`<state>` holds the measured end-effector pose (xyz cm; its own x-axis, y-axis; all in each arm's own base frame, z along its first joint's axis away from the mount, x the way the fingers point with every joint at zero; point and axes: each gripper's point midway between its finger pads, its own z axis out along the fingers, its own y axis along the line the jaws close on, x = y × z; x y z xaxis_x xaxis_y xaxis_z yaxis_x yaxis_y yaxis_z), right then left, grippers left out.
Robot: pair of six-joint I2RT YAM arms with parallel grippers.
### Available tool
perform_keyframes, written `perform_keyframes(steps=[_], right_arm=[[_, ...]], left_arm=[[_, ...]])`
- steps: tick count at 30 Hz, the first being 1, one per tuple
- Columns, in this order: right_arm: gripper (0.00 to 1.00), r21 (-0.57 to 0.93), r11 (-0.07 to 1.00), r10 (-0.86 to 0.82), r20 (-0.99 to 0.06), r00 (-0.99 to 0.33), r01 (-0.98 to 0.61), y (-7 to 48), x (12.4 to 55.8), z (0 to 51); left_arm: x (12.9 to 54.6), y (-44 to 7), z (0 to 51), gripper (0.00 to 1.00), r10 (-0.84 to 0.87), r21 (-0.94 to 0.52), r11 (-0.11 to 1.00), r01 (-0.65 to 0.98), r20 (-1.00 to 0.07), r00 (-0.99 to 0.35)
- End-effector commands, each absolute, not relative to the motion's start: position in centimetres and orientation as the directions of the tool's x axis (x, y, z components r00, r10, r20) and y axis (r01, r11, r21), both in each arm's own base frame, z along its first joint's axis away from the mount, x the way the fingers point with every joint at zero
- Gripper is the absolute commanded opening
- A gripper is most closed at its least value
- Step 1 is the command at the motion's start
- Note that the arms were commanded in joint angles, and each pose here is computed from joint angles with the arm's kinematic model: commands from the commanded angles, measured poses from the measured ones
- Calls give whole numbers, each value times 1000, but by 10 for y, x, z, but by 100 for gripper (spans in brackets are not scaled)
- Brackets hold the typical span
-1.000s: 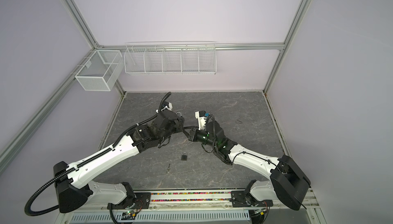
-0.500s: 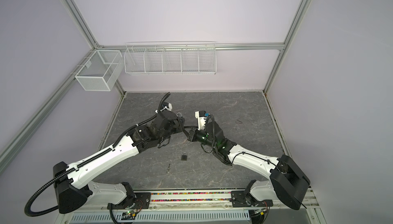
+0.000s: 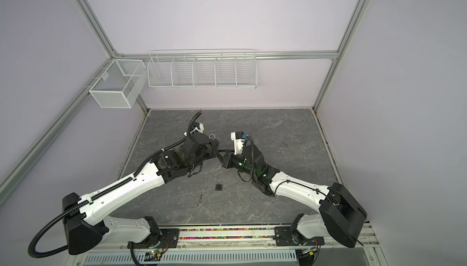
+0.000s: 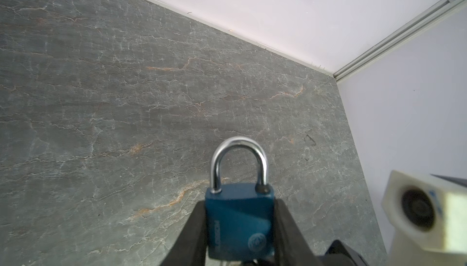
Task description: Unlock with the key
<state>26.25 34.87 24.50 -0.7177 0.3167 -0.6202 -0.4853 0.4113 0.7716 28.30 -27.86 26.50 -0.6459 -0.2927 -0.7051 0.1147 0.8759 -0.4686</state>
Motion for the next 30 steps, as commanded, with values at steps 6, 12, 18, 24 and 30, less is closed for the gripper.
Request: perform_keyframes(steps=[6,12,18,24,30], right_arm=[[27,821,317,382,-568,-729,-474,338,249,261],[30,863,250,419,-505,-755,-439,341,252,274],[29,866,304,428,-496,-756,-396,341,261,269],[26,866,293,428,-498,-754,-406,345,263,273],[22,864,298,430,-502,-751,-407,348,268,273]], left_arm=[[288,-280,293,0,-364,-527,840,128,-723,-587],[289,-278,293,0,-388,-541,833,114,-718,-578],[289,-275,294,0,-391,-538,836,109,-722,-571],[289,-276,295,0,-397,-547,830,110,-718,-572],[288,-277,297,0,-402,-556,823,117,-715,-572]])
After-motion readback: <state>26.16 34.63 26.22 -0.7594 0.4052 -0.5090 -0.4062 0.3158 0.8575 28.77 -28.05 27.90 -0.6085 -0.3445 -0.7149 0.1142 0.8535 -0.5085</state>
